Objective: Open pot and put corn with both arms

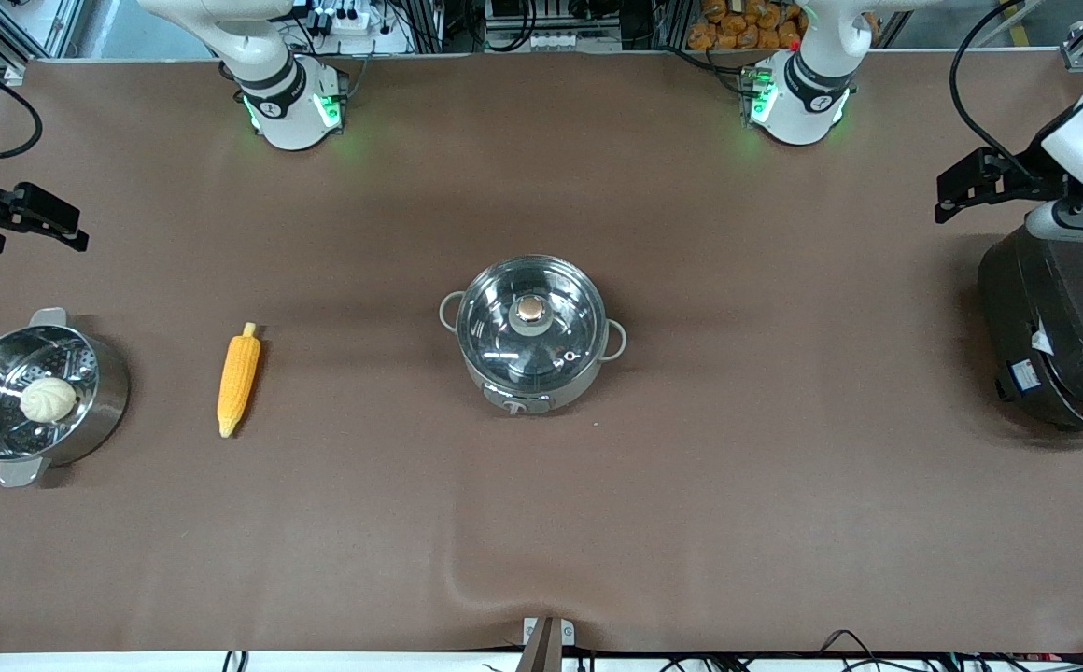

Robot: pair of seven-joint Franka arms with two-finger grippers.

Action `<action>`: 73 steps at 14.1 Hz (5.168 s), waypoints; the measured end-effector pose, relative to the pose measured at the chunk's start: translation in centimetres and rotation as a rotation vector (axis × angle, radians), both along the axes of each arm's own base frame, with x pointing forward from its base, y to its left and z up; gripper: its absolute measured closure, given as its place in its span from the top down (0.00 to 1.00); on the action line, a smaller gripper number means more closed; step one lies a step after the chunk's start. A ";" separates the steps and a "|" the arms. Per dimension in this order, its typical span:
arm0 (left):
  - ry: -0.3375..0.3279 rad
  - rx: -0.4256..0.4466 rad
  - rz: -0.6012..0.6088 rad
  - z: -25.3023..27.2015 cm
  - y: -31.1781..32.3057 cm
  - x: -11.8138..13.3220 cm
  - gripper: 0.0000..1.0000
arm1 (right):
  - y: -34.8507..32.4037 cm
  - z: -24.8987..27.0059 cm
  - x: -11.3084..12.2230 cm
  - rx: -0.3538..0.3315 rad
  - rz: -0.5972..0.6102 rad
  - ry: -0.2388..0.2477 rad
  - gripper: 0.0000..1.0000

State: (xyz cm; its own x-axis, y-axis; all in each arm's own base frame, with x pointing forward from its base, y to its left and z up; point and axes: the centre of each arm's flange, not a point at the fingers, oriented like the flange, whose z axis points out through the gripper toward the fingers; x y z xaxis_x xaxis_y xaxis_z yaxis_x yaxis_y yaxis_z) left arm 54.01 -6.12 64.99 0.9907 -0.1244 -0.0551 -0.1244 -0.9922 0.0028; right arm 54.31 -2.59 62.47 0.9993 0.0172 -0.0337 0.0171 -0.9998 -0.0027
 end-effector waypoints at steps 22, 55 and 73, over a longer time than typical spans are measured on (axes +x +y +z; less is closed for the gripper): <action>-0.074 -0.019 0.252 -20.7 -36.1 -0.1 1.00 | 1.1 -24.4 5.8 0.039 0.004 0.004 1.00; -0.092 0.013 0.182 -28.9 -48.2 -5.6 0.50 | 9.6 -24.1 7.8 0.151 0.150 0.127 0.34; 0.020 0.121 0.501 -30.1 -11.4 12.6 0.50 | 51.2 -28.1 -5.3 0.113 -0.016 -0.009 0.34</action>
State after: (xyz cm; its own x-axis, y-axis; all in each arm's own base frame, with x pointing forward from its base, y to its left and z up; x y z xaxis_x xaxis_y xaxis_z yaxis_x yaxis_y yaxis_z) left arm 66.62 -17.54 34.88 0.9257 0.3735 -0.0595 0.3650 -0.9235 -0.1181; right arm 49.00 48.57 34.34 0.9997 0.0042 -0.0237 0.0015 -0.9933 -0.1155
